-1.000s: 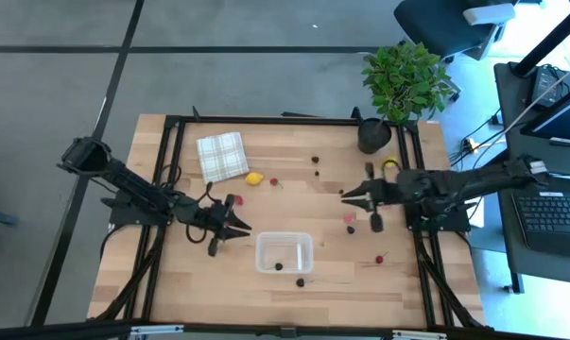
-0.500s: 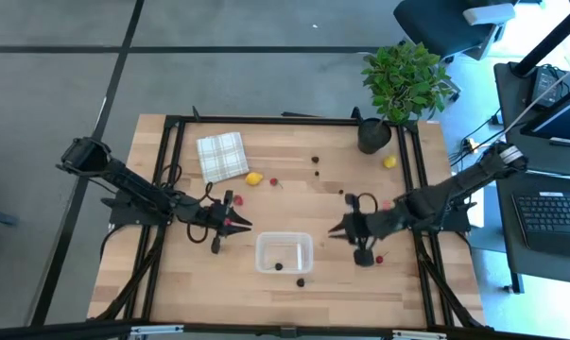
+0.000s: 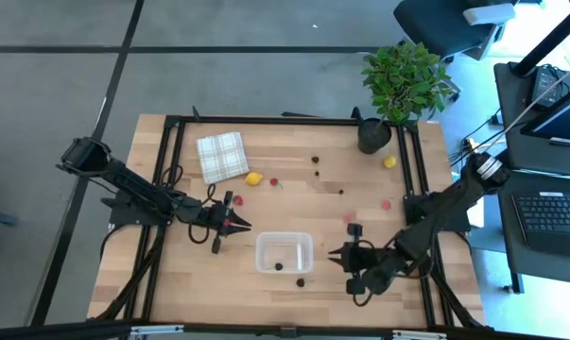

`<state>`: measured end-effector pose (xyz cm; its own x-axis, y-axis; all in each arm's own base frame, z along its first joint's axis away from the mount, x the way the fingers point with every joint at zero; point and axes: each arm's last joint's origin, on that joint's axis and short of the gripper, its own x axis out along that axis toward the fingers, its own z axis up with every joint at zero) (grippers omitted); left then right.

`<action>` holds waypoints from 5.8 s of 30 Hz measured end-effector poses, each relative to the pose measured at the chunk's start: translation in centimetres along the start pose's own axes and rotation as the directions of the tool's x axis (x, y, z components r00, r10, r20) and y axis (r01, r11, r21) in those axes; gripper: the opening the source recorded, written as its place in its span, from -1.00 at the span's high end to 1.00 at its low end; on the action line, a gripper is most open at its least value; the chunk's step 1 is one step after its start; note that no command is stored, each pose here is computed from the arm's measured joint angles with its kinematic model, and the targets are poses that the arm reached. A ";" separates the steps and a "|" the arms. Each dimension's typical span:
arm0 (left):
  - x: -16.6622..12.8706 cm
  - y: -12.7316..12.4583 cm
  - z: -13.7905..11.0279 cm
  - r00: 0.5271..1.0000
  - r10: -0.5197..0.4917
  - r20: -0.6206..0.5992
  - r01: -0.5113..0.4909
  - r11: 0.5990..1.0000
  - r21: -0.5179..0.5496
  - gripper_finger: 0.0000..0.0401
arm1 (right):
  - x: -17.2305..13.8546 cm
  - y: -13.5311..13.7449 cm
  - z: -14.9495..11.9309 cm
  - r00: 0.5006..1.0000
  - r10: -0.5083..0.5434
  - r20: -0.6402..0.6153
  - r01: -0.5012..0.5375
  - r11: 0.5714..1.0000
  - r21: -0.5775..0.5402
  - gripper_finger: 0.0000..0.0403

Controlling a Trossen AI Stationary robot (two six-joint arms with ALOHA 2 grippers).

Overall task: Pick and placing Produce into tupperware
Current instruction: Put the black cherry into the transparent bin

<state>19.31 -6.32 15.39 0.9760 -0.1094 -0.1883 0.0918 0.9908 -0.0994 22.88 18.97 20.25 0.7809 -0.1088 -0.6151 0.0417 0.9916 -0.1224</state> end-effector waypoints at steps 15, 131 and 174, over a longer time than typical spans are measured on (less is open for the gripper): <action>0.0 0.0 0.0 1.000 0.000 -0.002 0.000 1.000 0.001 0.91 | 1.9 1.8 -0.3 0.994 0.104 0.020 -0.104 0.995 -0.008 0.69; -0.3 -0.8 -1.3 0.992 -0.030 -0.125 0.034 0.999 0.033 0.68 | 10.1 7.7 -2.1 0.973 0.021 -0.231 -0.029 0.999 -0.031 -0.21; -0.3 -0.8 -1.3 0.992 -0.030 -0.125 0.034 0.999 0.032 0.96 | 10.1 7.7 -2.2 0.970 0.036 -0.242 -0.040 0.999 -0.011 0.96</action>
<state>18.67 -7.21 14.23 0.9405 -0.1479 -0.3058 0.1311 0.9885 -0.0748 29.77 25.39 11.40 0.6081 -0.0864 -0.7892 0.0035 0.9944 -0.1061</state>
